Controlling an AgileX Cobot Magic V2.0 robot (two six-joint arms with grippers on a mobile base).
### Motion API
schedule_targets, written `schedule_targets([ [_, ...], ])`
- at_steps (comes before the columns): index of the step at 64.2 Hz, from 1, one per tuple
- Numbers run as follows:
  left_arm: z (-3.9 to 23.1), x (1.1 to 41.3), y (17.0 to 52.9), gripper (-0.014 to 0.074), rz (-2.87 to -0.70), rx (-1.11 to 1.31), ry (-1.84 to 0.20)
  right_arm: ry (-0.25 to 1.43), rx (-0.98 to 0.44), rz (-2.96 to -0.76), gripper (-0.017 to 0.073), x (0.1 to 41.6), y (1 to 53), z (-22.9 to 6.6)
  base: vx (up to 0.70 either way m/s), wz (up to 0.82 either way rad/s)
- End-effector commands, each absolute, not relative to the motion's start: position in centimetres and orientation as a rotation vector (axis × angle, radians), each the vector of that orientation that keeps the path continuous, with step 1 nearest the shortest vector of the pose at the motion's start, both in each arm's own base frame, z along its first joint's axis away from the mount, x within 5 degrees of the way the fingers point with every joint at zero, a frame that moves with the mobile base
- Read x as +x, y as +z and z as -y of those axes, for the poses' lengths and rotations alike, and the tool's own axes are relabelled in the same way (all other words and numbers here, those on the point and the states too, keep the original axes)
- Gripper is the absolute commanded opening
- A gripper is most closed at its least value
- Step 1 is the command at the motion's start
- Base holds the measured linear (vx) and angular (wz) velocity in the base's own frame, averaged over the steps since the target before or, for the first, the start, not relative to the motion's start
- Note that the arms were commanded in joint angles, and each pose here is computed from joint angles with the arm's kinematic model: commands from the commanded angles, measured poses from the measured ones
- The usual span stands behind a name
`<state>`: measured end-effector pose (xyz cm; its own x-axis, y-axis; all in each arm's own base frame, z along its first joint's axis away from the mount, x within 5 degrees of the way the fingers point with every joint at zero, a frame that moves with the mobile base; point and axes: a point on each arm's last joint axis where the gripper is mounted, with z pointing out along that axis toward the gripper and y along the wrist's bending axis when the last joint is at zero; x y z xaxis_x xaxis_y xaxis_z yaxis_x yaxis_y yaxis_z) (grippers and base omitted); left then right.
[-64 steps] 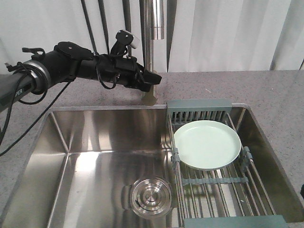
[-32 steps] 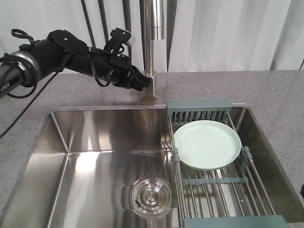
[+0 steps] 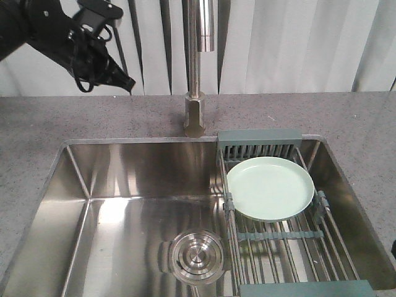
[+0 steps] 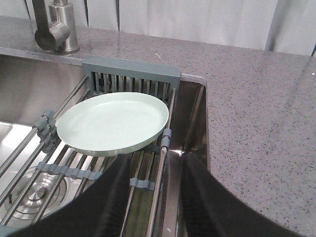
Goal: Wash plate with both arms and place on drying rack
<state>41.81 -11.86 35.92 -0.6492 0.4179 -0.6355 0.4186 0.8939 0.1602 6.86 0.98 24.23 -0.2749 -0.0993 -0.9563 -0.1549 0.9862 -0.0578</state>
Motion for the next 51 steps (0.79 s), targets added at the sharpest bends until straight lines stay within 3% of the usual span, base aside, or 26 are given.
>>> schedule_targets([
  [1,10.3,38.9,42.5,-0.0006,-2.173,0.493,0.065,0.049,-0.173,-1.769,0.0256,7.1,25.6,-1.0,0.00,0.00],
  [11,9.0,36.1,45.7,-0.0006,-2.093,0.432,0.113,0.049,-0.173,-1.769,0.0256,7.1,25.6,-1.0,0.00,0.00],
  [22,8.0,33.1,45.4,-0.0006,-2.042,0.422,0.129,0.049,-0.173,-1.769,0.0256,7.1,25.6,-1.0,0.00,0.00],
  [51,5.3,21.0,39.0,-0.0006,-1.847,0.345,-0.018,0.049,-0.173,-1.769,0.0256,7.1,25.6,-1.0,0.00,0.00],
])
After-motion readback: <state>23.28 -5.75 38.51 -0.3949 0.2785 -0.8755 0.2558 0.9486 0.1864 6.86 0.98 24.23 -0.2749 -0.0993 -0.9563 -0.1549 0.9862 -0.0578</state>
